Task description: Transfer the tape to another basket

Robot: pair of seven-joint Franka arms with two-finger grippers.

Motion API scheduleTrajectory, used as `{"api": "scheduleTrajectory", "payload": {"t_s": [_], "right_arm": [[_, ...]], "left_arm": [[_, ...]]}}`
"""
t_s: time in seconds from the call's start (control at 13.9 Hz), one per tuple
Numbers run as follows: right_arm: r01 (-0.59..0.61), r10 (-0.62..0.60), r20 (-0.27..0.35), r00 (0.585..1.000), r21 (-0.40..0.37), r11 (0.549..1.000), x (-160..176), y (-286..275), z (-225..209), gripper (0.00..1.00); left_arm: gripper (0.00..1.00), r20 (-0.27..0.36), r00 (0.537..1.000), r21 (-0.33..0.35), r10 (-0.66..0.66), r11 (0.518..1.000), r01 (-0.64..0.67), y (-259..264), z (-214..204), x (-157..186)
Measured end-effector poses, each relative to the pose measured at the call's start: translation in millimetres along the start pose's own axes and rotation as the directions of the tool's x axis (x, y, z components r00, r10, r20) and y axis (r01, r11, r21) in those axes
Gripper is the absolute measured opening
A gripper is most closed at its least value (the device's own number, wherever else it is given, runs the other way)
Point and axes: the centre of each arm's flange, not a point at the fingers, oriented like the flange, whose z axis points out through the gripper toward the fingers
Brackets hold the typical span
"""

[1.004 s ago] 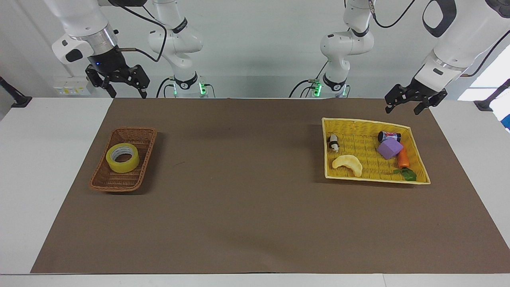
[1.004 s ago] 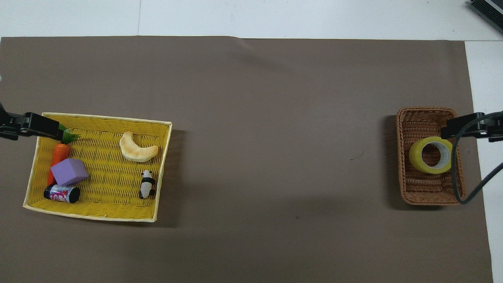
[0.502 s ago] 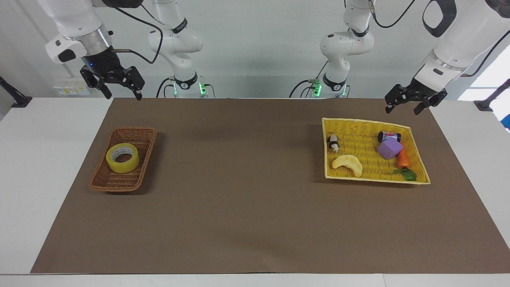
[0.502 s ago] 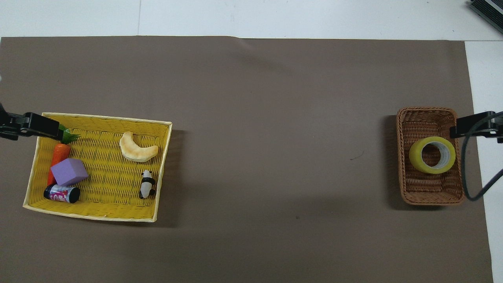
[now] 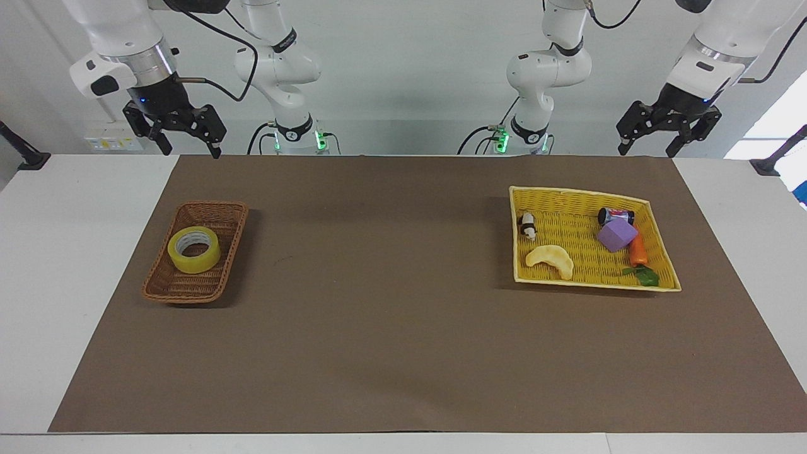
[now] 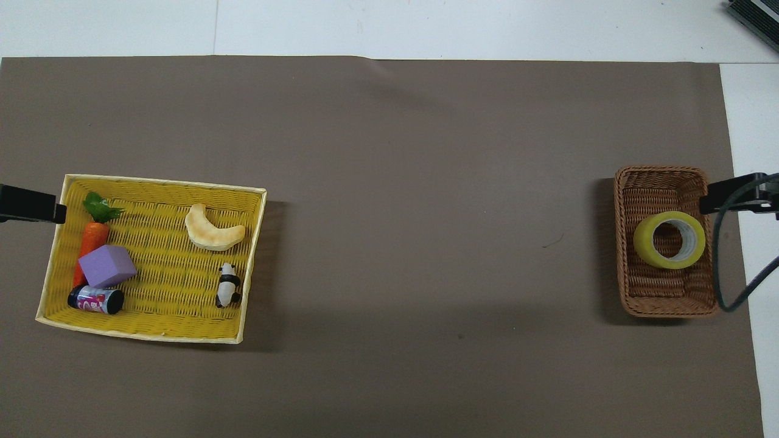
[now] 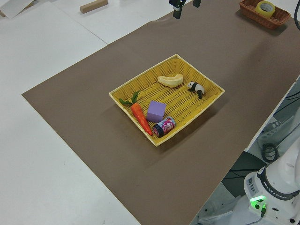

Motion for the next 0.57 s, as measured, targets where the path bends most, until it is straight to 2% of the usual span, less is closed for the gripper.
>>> {"api": "scheduleTrajectory", "payload": {"t_s": [0.36, 0.57], "right_arm": [[0.009, -0.009, -0.011, 1.0, 0.001, 1.0, -0.4, -4.7, -3.0, 1.0], [0.016, -0.015, -0.051, 0.999, 0.006, 1.0, 3.5, -8.9, -6.8, 1.0]], "left_arm": [[1.0, 0.054, 0.998, -0.003, -0.011, 1.0, 0.011, -5.8, 7.1, -4.4], [1.0, 0.067, 0.998, -0.003, -0.015, 1.0, 0.016, -8.2, 8.1, -6.0]]}}
